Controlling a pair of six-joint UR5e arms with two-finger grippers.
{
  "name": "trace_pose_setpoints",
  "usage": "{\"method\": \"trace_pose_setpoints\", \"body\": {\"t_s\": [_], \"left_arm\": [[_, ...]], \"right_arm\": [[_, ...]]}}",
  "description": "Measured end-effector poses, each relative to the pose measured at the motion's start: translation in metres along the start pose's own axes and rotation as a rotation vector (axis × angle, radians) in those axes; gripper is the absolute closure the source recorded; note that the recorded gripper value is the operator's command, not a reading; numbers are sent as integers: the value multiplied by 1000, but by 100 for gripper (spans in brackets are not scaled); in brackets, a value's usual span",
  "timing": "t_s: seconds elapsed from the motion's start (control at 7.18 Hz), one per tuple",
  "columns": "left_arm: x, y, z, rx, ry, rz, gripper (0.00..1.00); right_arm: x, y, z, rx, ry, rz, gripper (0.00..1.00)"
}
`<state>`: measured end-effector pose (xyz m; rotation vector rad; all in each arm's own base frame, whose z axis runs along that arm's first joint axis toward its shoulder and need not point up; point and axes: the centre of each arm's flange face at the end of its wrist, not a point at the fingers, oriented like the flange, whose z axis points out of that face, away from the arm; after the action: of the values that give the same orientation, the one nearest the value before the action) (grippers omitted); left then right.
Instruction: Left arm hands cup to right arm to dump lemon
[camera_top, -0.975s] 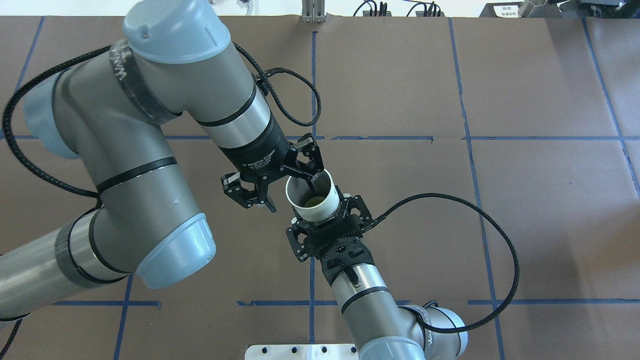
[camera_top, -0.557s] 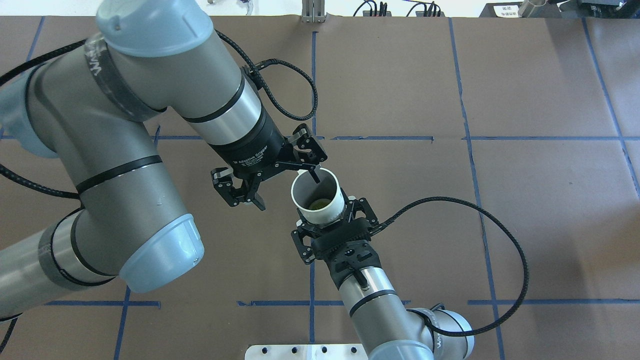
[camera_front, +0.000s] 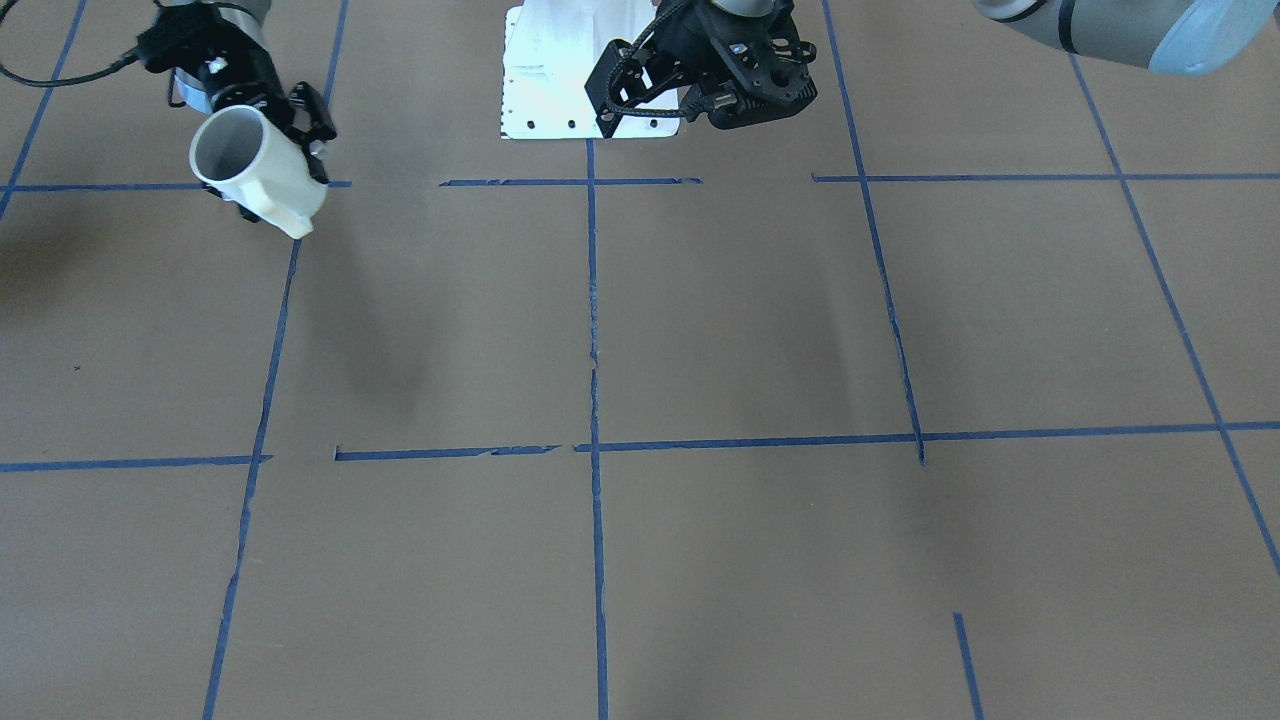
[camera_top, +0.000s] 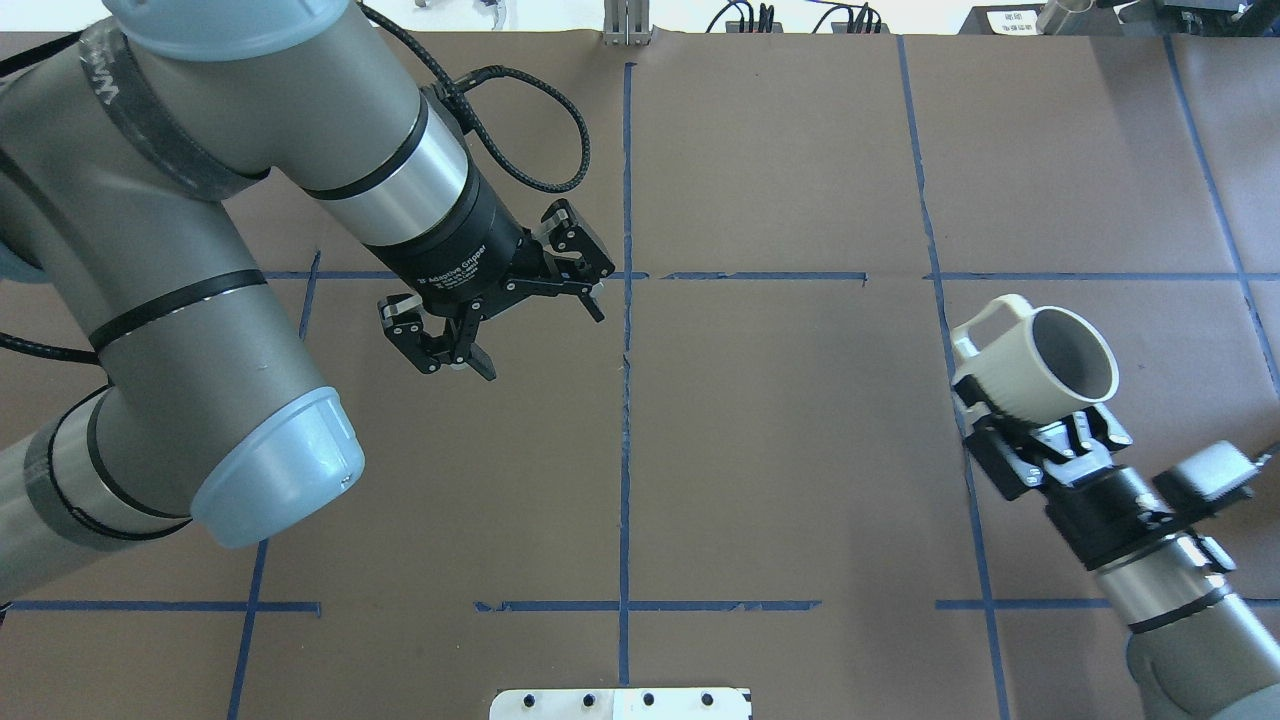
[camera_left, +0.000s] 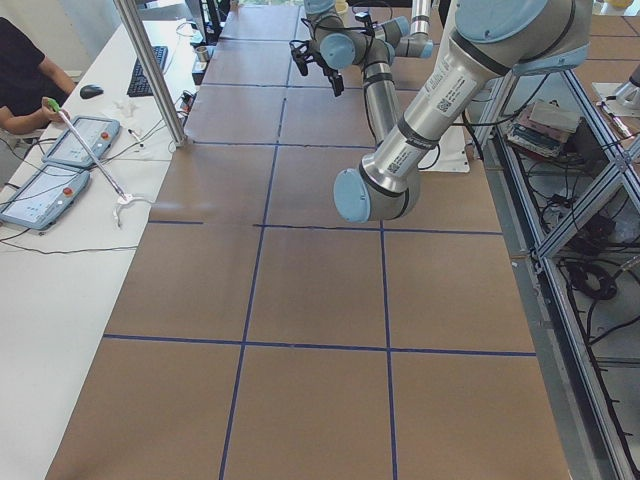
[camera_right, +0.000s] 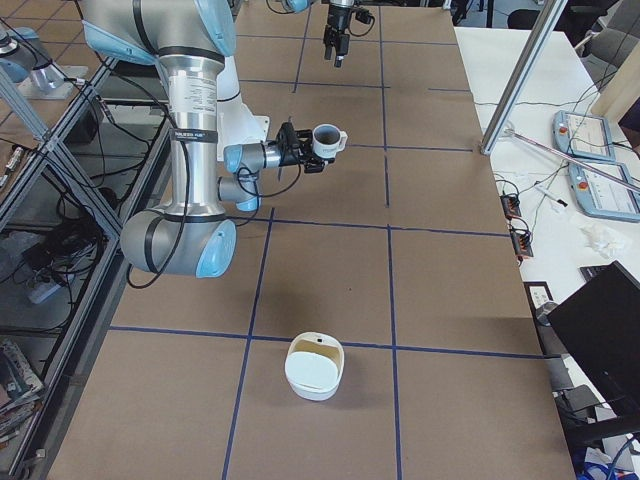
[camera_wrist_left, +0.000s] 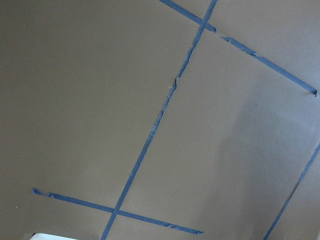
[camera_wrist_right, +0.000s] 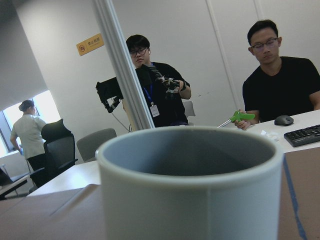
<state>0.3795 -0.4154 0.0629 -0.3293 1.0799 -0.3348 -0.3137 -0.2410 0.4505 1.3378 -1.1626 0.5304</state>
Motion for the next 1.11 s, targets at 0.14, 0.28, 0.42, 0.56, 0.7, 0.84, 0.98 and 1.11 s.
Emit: {"method": "trace_pose_setpoints", "body": {"t_s": [0.14,0.28,0.42,0.56,0.7,0.84,0.98,1.11], "left_arm": [[-3,-3,0,3,-3,-5,0],[-4,-4,0,5,-4,-7,0],[-5,-5,0,5,-5,-8,0],[-7,-6,2,6,-8,-10,0],[-9,-8,3,7,-12,-13,0],[-11,-9,5,6,-15,-14,0],[-11,-9,5,6,-16,-14,0],[-11,-9,5,6,-16,-15,0]], "right_arm": [[33,-16,-15,54,10,119,87],[61,-25,-26,94,10,231,87],[94,-29,-39,116,4,302,90],[131,-30,-52,129,-3,349,92],[165,-27,-64,136,-8,380,92],[194,-26,-73,138,-8,401,93],[219,-33,-84,132,-2,411,93],[240,-48,-96,122,5,417,93]]}}
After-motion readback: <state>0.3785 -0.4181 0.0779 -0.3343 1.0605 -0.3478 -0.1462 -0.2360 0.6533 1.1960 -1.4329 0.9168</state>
